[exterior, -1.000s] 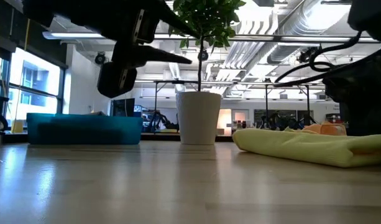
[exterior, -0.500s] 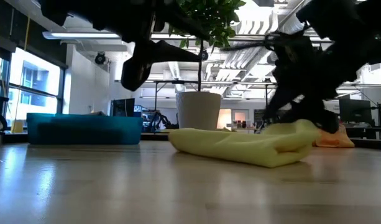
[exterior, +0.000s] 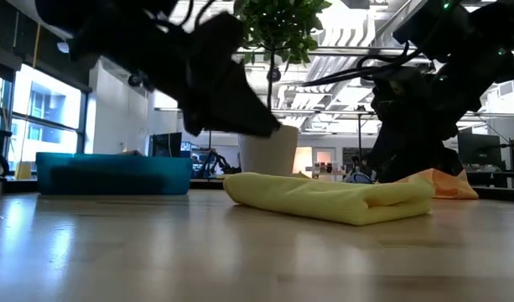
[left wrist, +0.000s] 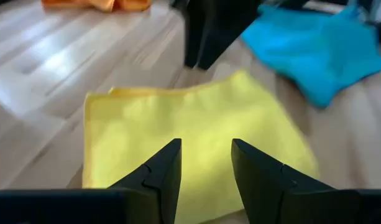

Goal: Fold microfiber towels
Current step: Put the yellow towel into the blue bin

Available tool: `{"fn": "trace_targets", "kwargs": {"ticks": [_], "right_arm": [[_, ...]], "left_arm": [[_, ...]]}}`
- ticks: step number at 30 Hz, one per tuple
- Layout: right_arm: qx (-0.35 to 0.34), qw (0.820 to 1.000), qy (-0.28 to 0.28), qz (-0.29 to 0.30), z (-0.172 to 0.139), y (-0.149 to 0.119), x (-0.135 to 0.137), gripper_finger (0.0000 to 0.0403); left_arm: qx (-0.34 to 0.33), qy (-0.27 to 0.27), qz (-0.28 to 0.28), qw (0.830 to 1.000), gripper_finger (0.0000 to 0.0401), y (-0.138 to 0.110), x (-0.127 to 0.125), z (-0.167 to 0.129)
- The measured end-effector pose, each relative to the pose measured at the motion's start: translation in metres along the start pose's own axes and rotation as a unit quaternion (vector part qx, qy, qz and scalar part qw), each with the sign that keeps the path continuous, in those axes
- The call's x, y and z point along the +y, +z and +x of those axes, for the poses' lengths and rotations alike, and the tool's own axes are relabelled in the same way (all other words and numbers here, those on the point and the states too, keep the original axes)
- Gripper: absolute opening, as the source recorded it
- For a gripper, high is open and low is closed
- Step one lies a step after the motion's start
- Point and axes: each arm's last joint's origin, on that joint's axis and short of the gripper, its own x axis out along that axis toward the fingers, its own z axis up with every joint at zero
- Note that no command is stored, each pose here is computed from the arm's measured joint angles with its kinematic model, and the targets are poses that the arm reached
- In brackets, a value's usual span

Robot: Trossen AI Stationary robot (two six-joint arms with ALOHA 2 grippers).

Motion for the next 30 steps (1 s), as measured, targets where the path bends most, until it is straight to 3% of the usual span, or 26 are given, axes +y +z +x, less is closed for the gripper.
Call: {"fn": "trace_targets", "kwargs": {"ticks": [8,15,30], "right_arm": [[0.0,1.0,-0.002,0.002,0.0,0.0,-0.001,0.0156],[0.015,0.999,-0.031,-0.004,0.0,-0.003,-0.006,0.0156],[0.05,0.995,-0.087,0.002,-0.002,-0.008,-0.018,0.0156]], "left_arm": [[0.035,0.026,0.015,0.999,0.0131,-0.02,0.011,0.02],[0.057,0.028,0.067,0.996,0.0131,-0.033,0.014,0.027],[0.098,0.044,0.029,0.994,0.0131,-0.044,0.016,0.026]]}}
